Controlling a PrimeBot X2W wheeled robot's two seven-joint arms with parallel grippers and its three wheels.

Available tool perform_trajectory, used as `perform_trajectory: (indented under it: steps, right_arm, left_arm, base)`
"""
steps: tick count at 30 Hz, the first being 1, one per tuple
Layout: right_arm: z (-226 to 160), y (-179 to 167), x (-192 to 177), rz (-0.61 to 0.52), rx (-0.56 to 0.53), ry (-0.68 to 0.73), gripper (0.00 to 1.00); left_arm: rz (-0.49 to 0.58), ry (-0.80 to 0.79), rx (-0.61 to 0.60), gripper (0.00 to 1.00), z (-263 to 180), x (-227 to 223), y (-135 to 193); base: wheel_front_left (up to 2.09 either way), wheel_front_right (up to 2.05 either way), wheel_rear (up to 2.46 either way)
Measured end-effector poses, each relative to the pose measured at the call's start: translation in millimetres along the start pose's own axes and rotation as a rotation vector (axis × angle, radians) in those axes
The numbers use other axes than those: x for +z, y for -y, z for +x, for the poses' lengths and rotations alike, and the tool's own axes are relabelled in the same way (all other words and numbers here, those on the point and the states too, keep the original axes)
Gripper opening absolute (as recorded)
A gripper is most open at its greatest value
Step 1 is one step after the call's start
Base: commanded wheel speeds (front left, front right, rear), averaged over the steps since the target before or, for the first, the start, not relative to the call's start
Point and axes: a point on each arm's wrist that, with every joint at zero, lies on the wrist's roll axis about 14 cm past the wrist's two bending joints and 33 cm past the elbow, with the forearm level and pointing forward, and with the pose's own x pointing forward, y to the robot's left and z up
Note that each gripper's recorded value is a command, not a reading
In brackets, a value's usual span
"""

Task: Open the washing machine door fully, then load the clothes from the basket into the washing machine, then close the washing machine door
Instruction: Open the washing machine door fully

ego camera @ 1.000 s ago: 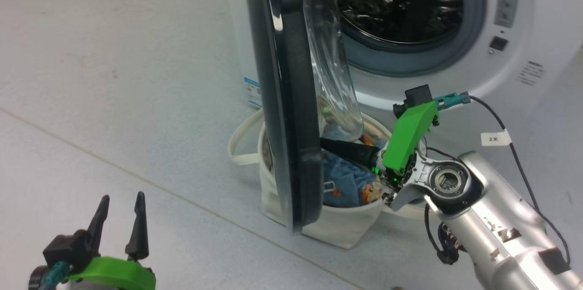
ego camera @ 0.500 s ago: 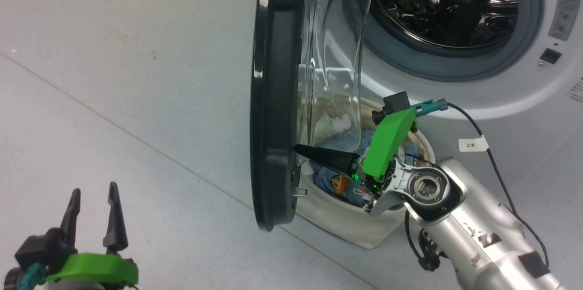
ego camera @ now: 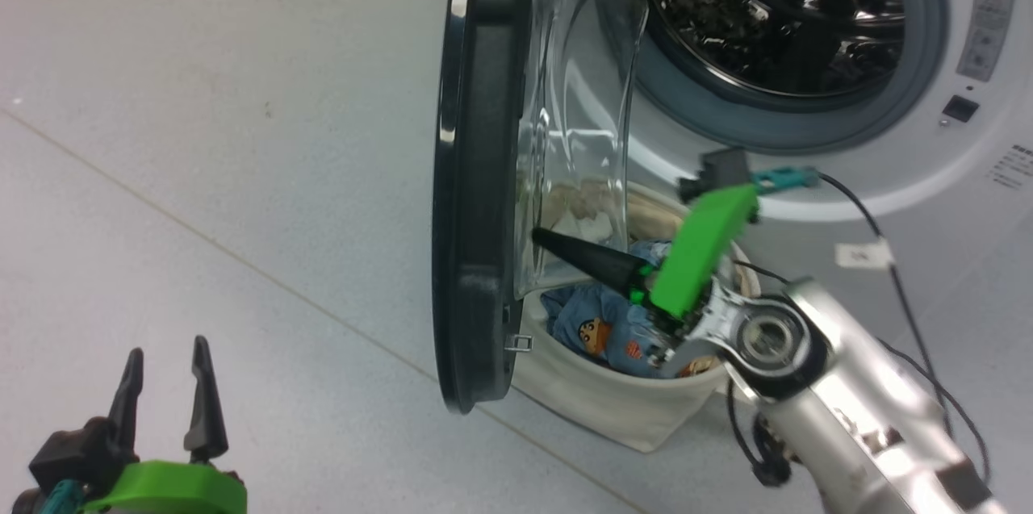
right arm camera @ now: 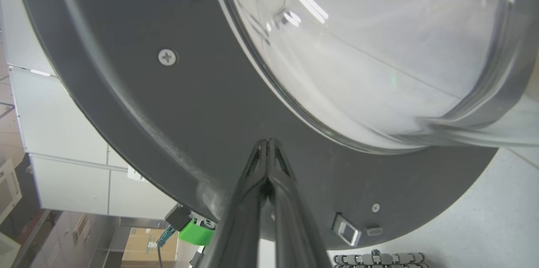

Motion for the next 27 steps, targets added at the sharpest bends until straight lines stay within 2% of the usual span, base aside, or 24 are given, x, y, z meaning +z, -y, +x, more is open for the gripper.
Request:
perform_trajectory:
  steps: [1,2,5,9,12,14,22,27]
  right_arm:
    - [-5,1,3,-0.016,-0.013,0.034,0.65]
    - [-12,5,6,-0.029,-0.032,0.077,1.0]
    - [-39,26,17,-0.108,-0.134,0.209,1.0]
    - [-83,47,39,-0.312,-0.279,0.411,1.0]
    - [-115,57,46,-0.498,-0.378,0.509,1.0]
    - [-134,65,45,-0.557,-0.432,0.562,1.0]
    - [-198,96,21,-0.739,-0.662,0.592,1.0]
    - [-208,97,16,-0.782,-0.718,0.62,1.0]
  left_arm:
    - [0.001,-0.002,-0.007,1.0,0,-1,2]
    - [-0.001,-0.004,-0.018,1.0,-1,-2,4]
    - [-0.006,-0.003,-0.049,1.0,-1,-3,12]
    - [-0.014,-0.007,-0.077,1.0,0,-5,20]
    - [-0.021,-0.008,-0.097,1.0,2,-6,26]
    - [-0.026,-0.004,-0.11,1.0,3,-5,30]
    - [-0.037,0.007,-0.148,1.0,8,-2,44]
    - [-0.034,0.004,-0.159,1.0,9,-3,48]
  base:
    - [0.0,0.0,0.0]
    - [0.0,0.0,0.0]
    - [0.0,0.0,0.0]
    - [0.0,0.0,0.0]
    - [0.0,0.0,0.0]
    - [0.0,0.0,0.0]
    - [0.0,0.0,0.0]
    - [0.0,0.0,0.0]
